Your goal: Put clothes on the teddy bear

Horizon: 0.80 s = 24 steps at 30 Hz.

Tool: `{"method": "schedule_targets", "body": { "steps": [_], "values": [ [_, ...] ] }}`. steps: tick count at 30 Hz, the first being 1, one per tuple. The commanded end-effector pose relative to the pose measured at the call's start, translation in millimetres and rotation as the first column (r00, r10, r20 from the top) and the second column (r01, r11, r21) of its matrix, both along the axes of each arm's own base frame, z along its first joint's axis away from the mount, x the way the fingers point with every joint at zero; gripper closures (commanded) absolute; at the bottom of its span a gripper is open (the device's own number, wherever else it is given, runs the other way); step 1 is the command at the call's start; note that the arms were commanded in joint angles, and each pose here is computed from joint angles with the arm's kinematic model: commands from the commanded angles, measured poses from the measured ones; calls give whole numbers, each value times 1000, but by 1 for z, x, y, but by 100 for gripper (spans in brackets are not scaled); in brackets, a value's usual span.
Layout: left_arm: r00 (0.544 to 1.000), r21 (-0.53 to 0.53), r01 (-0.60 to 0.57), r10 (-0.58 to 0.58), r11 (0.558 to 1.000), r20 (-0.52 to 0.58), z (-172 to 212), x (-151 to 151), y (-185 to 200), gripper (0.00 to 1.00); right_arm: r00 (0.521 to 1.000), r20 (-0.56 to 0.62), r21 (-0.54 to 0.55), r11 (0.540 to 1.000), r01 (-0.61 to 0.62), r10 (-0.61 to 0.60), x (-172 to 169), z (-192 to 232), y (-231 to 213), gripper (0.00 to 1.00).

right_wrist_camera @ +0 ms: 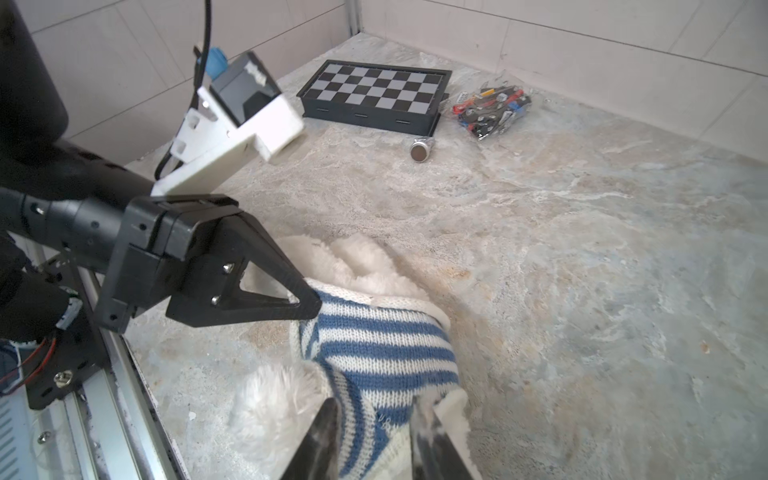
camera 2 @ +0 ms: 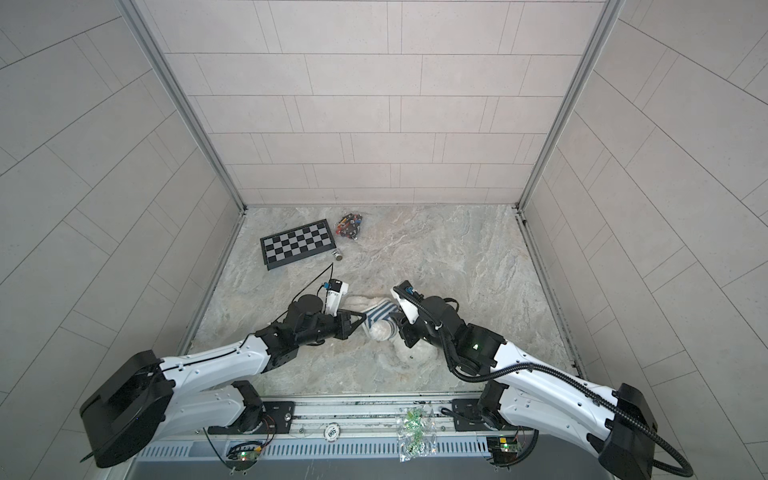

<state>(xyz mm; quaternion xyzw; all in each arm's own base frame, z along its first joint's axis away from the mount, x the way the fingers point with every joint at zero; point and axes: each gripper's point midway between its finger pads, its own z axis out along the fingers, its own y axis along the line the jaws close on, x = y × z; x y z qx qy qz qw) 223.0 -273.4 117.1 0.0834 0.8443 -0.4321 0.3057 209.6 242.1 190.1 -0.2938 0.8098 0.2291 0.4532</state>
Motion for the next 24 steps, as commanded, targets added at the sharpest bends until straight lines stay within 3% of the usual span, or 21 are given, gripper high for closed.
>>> {"method": "schedule_targets", "body": {
  "steps": [1,8,13,24],
  "values": [
    [1000,-35,-2,2,999,0,3,3,-3,100,993,28,24,993,-115,114,-11,22,14,63],
    [1000,-72,2,-3,997,-7,8,5,-9,100,964,60,-76,964,-253,258,-36,11,30,44],
    [1000,-75,7,-7,997,-9,10,5,-10,100,935,98,-227,923,-312,340,-49,-7,51,43],
    [1000,-104,9,-11,995,-14,16,5,-14,100,937,112,-405,876,-262,332,-34,-31,65,44]
  ]
}}
